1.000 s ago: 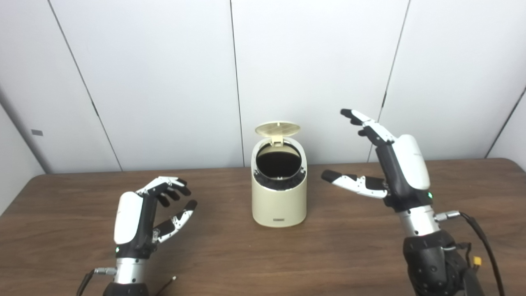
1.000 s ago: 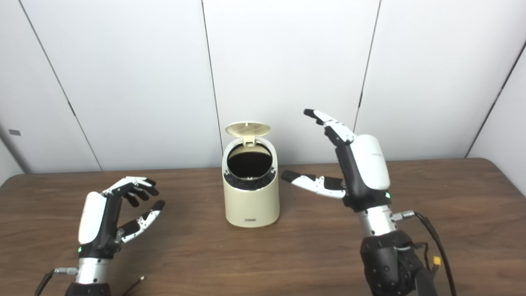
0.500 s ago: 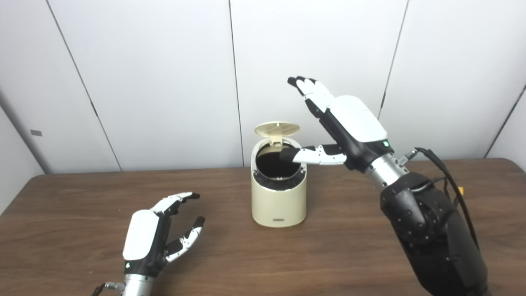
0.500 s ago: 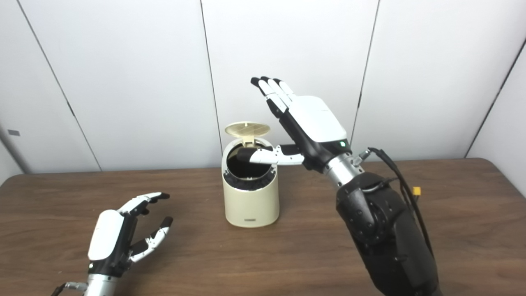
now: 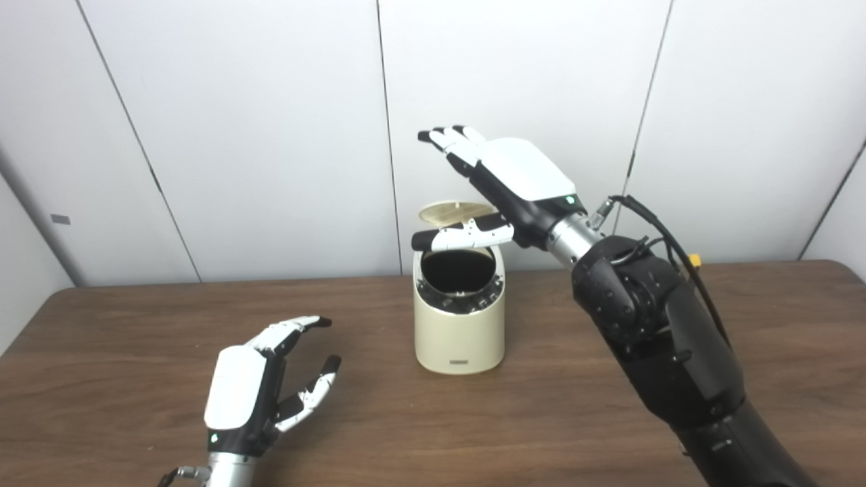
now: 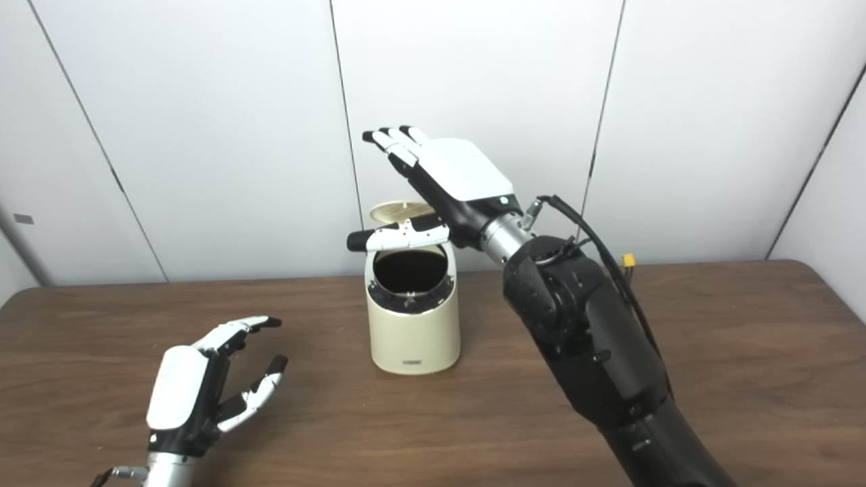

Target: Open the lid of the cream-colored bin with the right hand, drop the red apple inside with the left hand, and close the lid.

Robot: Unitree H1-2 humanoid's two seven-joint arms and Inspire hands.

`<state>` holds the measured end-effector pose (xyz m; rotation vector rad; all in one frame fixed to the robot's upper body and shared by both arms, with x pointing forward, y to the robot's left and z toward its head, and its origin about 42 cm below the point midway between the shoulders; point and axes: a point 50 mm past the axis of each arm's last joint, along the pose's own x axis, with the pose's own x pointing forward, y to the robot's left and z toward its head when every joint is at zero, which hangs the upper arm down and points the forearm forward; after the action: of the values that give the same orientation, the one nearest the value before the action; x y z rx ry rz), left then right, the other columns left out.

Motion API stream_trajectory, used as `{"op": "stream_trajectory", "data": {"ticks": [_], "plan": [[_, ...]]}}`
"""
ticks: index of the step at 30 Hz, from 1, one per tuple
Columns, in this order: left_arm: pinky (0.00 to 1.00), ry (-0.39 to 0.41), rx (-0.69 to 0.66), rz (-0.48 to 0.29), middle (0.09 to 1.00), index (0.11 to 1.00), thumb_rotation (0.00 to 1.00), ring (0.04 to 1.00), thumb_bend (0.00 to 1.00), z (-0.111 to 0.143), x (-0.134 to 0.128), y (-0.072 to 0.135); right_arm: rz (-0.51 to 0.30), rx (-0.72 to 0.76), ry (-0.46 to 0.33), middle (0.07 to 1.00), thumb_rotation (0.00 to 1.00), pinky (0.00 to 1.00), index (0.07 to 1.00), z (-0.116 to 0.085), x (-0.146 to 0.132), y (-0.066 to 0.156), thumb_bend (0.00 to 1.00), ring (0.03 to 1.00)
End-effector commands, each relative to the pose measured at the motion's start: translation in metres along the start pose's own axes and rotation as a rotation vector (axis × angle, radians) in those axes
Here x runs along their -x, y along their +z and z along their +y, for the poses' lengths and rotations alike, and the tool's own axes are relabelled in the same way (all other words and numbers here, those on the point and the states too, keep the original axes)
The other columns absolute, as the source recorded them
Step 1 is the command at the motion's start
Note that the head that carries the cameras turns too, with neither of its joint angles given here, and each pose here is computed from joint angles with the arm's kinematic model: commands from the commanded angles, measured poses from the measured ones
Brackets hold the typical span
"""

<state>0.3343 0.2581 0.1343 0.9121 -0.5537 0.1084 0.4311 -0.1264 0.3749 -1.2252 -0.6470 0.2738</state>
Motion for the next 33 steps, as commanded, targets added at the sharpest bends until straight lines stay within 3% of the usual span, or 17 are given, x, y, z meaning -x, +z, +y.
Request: {"op": "stream_trajectory", "data": {"ticks": [1, 6, 12, 18, 26, 33], "plan": [[0.60, -0.023, -0.004, 0.039, 0.739, 0.729, 0.52, 0.719, 0.34, -0.007, 0.017, -0.007, -0.019, 0.049, -0.037, 0.968, 0.94, 0.93, 0.945, -0.025, -0.012, 0.004, 0.83, 0.993], [0.60, -0.023, -0.004, 0.028, 0.731, 0.716, 0.50, 0.712, 0.34, -0.008, 0.017, -0.008, 0.000, 0.078, 0.035, 0.933, 0.99, 0.91, 0.912, -0.024, -0.016, 0.001, 0.87, 0.962], [0.60, -0.034, -0.012, 0.047, 0.739, 0.726, 0.50, 0.719, 0.36, -0.006, 0.016, -0.009, -0.026, 0.082, 0.012, 0.853, 0.99, 0.85, 0.823, -0.019, -0.009, 0.002, 0.86, 0.879], [0.58, -0.036, -0.033, 0.026, 0.728, 0.710, 0.52, 0.704, 0.37, -0.004, 0.016, -0.009, -0.034, 0.079, -0.001, 0.797, 0.98, 0.85, 0.787, -0.011, 0.011, 0.006, 0.84, 0.858], [0.59, -0.041, -0.043, 0.033, 0.734, 0.717, 0.55, 0.711, 0.37, -0.002, 0.017, -0.010, -0.029, 0.017, 0.004, 0.789, 0.98, 0.90, 0.783, -0.001, 0.027, 0.004, 0.84, 0.863], [0.59, -0.037, -0.041, 0.031, 0.734, 0.716, 0.57, 0.713, 0.36, -0.002, 0.015, -0.009, -0.017, -0.011, 0.003, 0.789, 0.99, 0.89, 0.785, 0.005, 0.041, 0.002, 0.85, 0.864]]}}
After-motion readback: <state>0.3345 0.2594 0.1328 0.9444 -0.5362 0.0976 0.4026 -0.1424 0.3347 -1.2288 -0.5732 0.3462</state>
